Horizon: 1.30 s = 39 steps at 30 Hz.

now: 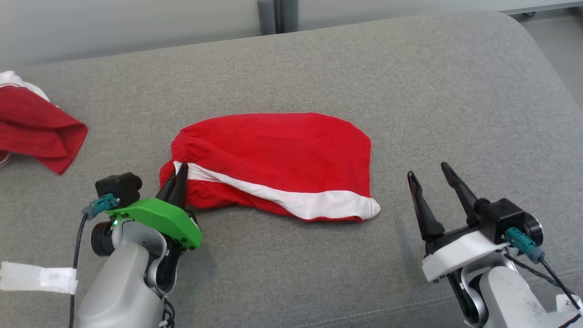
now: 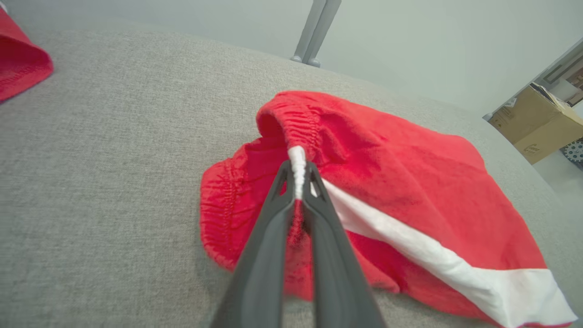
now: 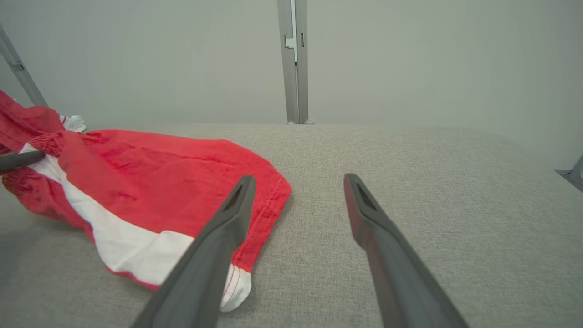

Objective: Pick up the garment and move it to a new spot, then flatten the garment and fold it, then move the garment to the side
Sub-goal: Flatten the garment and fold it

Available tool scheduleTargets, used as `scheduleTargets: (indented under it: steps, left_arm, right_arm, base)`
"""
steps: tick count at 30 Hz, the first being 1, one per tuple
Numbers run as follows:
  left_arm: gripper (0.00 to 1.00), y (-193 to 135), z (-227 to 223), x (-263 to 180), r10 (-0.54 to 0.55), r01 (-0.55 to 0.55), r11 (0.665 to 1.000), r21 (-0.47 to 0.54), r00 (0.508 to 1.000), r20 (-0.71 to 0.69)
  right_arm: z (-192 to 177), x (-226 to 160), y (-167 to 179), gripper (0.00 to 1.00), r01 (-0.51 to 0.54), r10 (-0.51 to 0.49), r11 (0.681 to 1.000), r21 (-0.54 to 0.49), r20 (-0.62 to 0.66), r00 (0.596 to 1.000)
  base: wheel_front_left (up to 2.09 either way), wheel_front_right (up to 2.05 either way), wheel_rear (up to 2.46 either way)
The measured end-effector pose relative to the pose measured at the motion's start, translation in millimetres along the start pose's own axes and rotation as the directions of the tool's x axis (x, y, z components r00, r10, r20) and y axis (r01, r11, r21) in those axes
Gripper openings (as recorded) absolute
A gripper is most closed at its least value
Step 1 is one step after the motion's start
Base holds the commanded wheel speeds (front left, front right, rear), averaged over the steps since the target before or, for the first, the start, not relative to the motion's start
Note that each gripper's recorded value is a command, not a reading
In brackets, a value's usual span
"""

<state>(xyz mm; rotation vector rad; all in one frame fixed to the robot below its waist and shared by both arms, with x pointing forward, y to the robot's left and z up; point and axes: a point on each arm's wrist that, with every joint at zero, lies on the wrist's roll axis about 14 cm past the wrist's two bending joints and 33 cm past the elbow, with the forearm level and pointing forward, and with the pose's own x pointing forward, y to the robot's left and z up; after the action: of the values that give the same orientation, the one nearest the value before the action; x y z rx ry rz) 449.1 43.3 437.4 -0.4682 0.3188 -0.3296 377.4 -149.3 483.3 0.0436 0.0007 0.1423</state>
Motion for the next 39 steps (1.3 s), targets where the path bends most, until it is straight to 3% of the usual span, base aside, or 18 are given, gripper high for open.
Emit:
scheduleTargets:
  steps: [15, 29, 36, 39]
  left_arm:
    - [0.0, 43.7, -12.5, -33.3, 0.139, -0.136, 0.986, -0.091, 0.99, 0.025]
    - [0.0, 51.3, -17.1, -37.1, 0.159, -0.157, 0.983, -0.1, 0.987, 0.017]
    - [0.0, 51.3, -18.3, -37.7, 0.159, -0.156, 0.983, -0.101, 0.987, 0.015]
    - [0.0, 51.6, -19.1, -38.2, 0.16, -0.158, 0.982, -0.102, 0.987, 0.014]
  right_arm:
    - [-72.9, -24.5, 47.8, 1.0, -0.098, 0.133, 0.982, 0.163, -0.222, 0.966]
    - [-97.3, -16.3, 76.7, 1.0, -0.179, 0.236, 0.962, 0.209, -0.296, 0.925]
    - [-98.6, -9.6, 82.5, 0.89, -0.202, 0.259, 0.957, 0.208, -0.299, 0.918]
    - [-100.0, -9.0, 88.4, 0.71, -0.221, 0.279, 0.952, 0.21, -0.304, 0.911]
  base:
    - [0.0, 0.0, 0.0]
    - [0.0, 0.0, 0.0]
    - [0.0, 0.0, 0.0]
    - [0.0, 0.0, 0.0]
